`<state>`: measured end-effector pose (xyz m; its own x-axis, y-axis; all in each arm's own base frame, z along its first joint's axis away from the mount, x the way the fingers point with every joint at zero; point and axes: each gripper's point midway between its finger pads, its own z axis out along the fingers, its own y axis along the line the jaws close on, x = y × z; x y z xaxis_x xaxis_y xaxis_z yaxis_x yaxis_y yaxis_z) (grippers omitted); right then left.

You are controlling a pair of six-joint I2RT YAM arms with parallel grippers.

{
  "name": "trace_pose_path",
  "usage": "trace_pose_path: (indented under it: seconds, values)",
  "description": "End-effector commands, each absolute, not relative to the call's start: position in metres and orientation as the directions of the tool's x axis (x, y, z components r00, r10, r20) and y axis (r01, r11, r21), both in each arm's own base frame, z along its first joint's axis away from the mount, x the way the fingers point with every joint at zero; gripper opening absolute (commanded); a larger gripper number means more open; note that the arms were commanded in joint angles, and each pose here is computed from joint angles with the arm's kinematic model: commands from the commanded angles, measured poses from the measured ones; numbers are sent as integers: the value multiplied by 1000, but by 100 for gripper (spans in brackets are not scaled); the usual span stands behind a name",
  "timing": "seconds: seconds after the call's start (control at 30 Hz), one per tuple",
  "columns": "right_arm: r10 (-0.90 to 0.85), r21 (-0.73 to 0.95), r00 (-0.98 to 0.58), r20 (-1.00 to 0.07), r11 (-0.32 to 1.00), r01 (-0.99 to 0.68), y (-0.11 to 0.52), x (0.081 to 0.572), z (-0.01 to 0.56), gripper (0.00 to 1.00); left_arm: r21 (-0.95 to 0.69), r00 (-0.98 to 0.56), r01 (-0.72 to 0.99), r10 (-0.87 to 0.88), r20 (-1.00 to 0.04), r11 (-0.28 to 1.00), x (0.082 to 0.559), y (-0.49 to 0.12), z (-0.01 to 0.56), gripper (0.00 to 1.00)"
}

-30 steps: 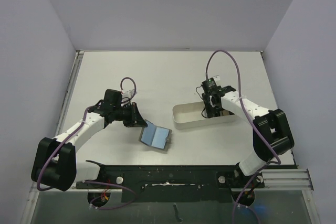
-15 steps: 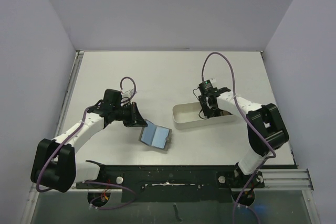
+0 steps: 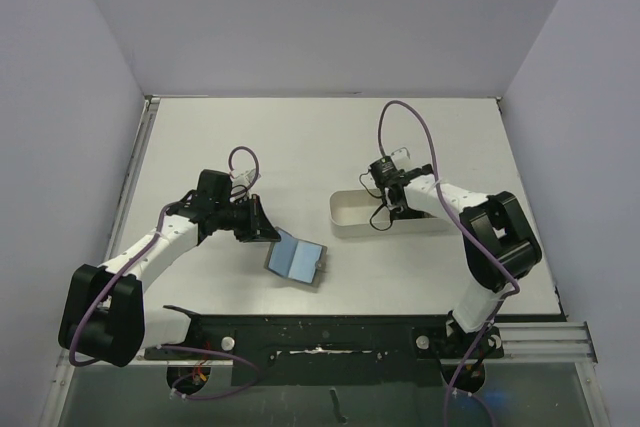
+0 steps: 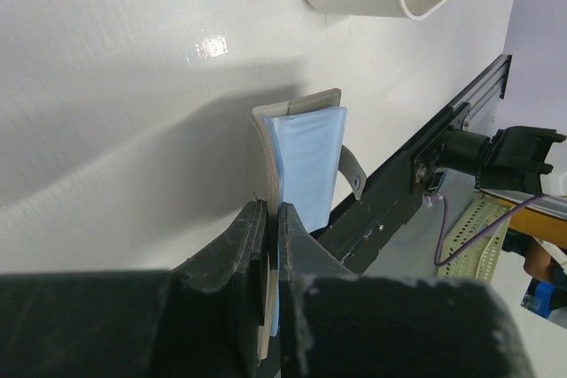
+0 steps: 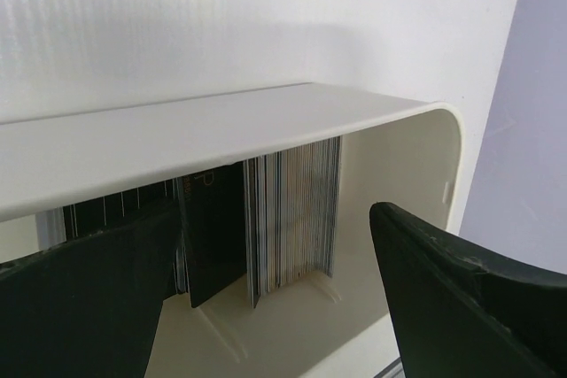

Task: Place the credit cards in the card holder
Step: Pick up the credit card from the storage box.

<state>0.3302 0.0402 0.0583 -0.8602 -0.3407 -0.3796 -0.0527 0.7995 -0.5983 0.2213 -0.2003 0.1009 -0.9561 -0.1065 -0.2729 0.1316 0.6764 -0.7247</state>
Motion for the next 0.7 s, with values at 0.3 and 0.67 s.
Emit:
trace_pose_path:
  seconds: [0.3,0.67]
  values:
    - [-308,-685,-864,-398,727,56,-7,324,93,86,-738,-939,183,-107,-327,649,228,-203,114,0]
    - [-275,-628,-864,-421,776,59,-17,316,81,81,-738,-931,175,-134,-339,652,236,-203,119,0]
